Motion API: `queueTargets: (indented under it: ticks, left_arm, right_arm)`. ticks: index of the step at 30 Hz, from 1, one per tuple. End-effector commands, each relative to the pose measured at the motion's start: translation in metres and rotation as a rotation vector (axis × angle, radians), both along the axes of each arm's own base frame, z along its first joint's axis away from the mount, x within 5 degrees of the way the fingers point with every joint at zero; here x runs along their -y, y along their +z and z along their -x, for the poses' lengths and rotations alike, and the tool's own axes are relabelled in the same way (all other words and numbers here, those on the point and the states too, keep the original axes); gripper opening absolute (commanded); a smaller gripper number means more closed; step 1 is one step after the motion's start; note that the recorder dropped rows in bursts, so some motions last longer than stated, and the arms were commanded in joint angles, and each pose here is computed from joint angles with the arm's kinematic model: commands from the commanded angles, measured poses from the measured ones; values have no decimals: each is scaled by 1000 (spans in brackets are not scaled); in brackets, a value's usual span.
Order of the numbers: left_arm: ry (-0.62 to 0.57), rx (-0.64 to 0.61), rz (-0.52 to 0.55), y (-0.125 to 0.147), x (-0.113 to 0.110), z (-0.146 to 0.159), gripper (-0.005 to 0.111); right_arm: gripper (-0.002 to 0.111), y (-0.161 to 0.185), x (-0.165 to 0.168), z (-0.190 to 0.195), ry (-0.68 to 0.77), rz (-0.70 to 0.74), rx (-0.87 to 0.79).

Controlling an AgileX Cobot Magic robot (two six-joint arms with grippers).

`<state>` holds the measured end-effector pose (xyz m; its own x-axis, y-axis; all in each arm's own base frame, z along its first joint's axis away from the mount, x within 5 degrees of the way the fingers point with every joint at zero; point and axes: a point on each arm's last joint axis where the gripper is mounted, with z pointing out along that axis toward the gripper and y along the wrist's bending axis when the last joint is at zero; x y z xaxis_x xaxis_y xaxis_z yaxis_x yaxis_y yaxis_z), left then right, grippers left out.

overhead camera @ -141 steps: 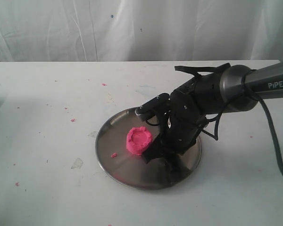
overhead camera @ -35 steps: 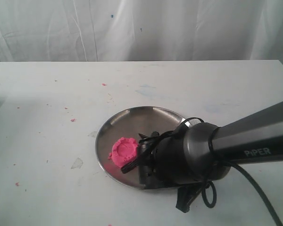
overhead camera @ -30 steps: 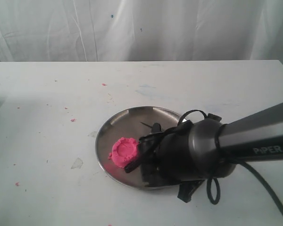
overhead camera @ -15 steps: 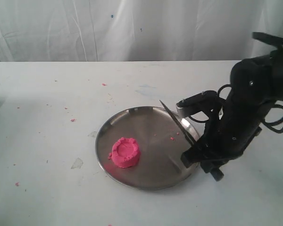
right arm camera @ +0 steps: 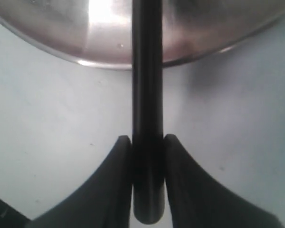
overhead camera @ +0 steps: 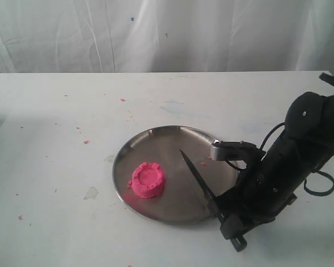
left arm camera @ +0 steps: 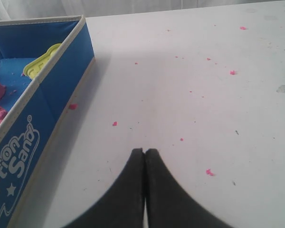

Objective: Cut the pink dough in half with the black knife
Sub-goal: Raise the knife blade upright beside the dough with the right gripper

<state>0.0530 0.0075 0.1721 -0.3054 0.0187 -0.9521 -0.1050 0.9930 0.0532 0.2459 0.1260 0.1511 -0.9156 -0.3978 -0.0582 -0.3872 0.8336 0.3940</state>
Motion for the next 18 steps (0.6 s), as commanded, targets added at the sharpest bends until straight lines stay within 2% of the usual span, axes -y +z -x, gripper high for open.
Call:
queueTargets:
  ticks: [1, 8, 14, 18]
  left_arm:
    - [4, 5, 3, -1, 0, 0, 0]
    - [4, 5, 3, -1, 0, 0, 0]
    - [4, 5, 3, -1, 0, 0, 0]
    - [4, 5, 3, -1, 0, 0, 0]
  right_arm:
    - [5, -2, -1, 0, 5, -129, -69]
    - [22, -4, 14, -7, -46, -122, -60]
    - [22, -5, 15, -8, -44, -111, -47]
    - [12, -5, 15, -9, -48, -108, -37]
